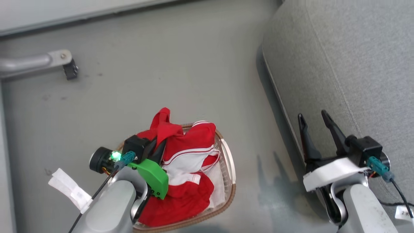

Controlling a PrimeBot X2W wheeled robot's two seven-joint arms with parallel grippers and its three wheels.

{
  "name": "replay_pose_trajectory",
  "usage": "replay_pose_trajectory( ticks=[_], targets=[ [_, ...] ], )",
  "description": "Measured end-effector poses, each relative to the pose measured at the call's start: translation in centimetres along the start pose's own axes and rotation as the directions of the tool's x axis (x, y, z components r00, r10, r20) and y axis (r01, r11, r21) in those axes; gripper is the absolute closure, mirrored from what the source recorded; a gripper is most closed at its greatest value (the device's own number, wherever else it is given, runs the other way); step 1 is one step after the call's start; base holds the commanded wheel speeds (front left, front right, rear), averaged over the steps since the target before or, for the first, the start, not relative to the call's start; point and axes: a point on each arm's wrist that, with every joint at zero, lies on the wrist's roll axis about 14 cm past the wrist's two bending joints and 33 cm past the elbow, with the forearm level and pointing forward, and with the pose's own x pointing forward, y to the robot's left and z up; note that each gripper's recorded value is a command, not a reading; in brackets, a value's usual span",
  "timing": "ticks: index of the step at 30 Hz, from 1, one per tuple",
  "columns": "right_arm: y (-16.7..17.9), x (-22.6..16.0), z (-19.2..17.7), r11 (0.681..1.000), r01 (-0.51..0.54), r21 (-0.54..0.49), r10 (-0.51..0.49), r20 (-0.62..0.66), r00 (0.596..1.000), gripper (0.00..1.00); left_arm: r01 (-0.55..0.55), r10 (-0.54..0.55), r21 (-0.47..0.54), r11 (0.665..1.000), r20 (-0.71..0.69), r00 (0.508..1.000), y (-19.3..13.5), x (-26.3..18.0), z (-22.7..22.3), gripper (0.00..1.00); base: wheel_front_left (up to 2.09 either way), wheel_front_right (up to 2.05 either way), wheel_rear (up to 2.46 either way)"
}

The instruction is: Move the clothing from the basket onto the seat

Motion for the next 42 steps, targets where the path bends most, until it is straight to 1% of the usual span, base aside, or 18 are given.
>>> replay_pose_trajectory(
  ticks=[3, 6, 9, 12, 15, 17, 21, 25, 27, 28, 29, 33, 36, 38, 42],
  targets=[
    [0.2, -1.2, 0.9, 1.000, -0.002, 0.001, 0.002, 0.021, 1.000, 0.00, -0.012, 0.005, 0.082, 0.997, 0.094, 0.996, 0.2, -1.0, 3.8, 1.00, 0.00, 0.00, 0.00],
    [-0.1, -2.5, 1.8, 1.000, 0.011, 0.007, -0.011, 0.046, 0.999, 0.00, -0.019, -0.008, 0.146, 0.989, 0.187, 0.982, -0.4, -2.2, 7.7, 1.00, 0.00, 0.00, 0.00],
    [-0.1, -3.7, 2.4, 1.000, 0.011, 0.008, -0.011, 0.064, 0.998, 0.00, -0.027, -0.023, 0.205, 0.978, 0.236, 0.971, -1.0, -3.4, 10.6, 1.00, 0.00, 0.00, 0.00],
    [0.5, -4.6, 3.6, 1.000, -0.005, 0.008, 0.005, 0.099, 0.995, 0.00, -0.056, -0.039, 0.293, 0.955, 0.308, 0.951, -1.2, -4.9, 15.4, 1.00, 0.00, 0.00, 0.00],
    [1.2, -5.2, 4.9, 1.000, -0.028, 0.007, 0.027, 0.141, 0.990, 0.00, -0.100, -0.057, 0.390, 0.915, 0.373, 0.926, -1.4, -6.8, 20.3, 1.00, 0.00, 0.00, 0.00],
    [1.7, -5.5, 5.7, 0.999, -0.044, 0.005, 0.042, 0.165, 0.985, 0.00, -0.134, -0.065, 0.436, 0.890, 0.411, 0.909, -1.7, -8.0, 23.1, 1.00, 0.00, 0.00, 0.00],
    [2.9, -5.9, 7.1, 0.997, -0.081, -0.002, 0.080, 0.207, 0.975, 0.00, -0.190, -0.095, 0.506, 0.841, 0.484, 0.870, -2.9, -10.3, 28.4, 1.00, 0.00, 0.00, 0.00],
    [4.2, -6.1, 7.9, 0.993, -0.117, -0.016, 0.117, 0.230, 0.966, 0.00, -0.237, -0.124, 0.565, 0.790, 0.526, 0.841, -4.1, -12.0, 32.2, 1.00, 0.00, 0.00, 0.00],
    [5.2, -6.2, 8.0, 0.989, -0.147, -0.031, 0.150, 0.231, 0.961, 0.00, -0.253, -0.141, 0.588, 0.768, 0.541, 0.829, -4.7, -12.6, 33.7, 1.00, 0.00, 0.00, 0.00],
    [6.2, -6.3, 8.0, 0.984, -0.176, -0.041, 0.180, 0.231, 0.956, 0.00, -0.263, -0.153, 0.608, 0.750, 0.545, 0.824, -5.2, -12.8, 34.6, 1.00, 0.00, 0.00, 0.00],
    [7.0, -6.3, 8.0, 0.979, -0.199, -0.046, 0.205, 0.230, 0.952, 0.00, -0.266, -0.163, 0.618, 0.740, 0.548, 0.820, -5.5, -13.0, 35.1, 1.00, 0.00, 0.00, 0.00],
    [9.3, -6.6, 7.9, 0.962, -0.267, -0.059, 0.273, 0.223, 0.936, 0.00, -0.267, -0.205, 0.648, 0.714, 0.558, 0.804, -7.1, -13.4, 36.8, 1.00, 0.00, 0.00, 0.00],
    [11.5, -6.6, 7.9, 0.942, -0.327, -0.081, 0.337, 0.220, 0.915, 0.00, -0.260, -0.242, 0.670, 0.696, 0.559, 0.793, -8.6, -13.8, 37.9, 1.00, 0.00, 0.00, 0.00],
    [12.9, -6.6, 8.2, 0.925, -0.364, -0.112, 0.380, 0.220, 0.898, 0.00, -0.253, -0.269, 0.682, 0.686, 0.561, 0.783, -9.7, -14.1, 38.5, 1.00, 0.00, 0.00, 0.00],
    [14.5, -5.9, 9.3, 0.900, -0.399, -0.175, 0.432, 0.235, 0.871, 0.00, -0.241, -0.307, 0.702, 0.670, 0.558, 0.771, -11.4, -14.4, 39.2, 1.00, 0.00, 0.00, 0.00]
  ],
)
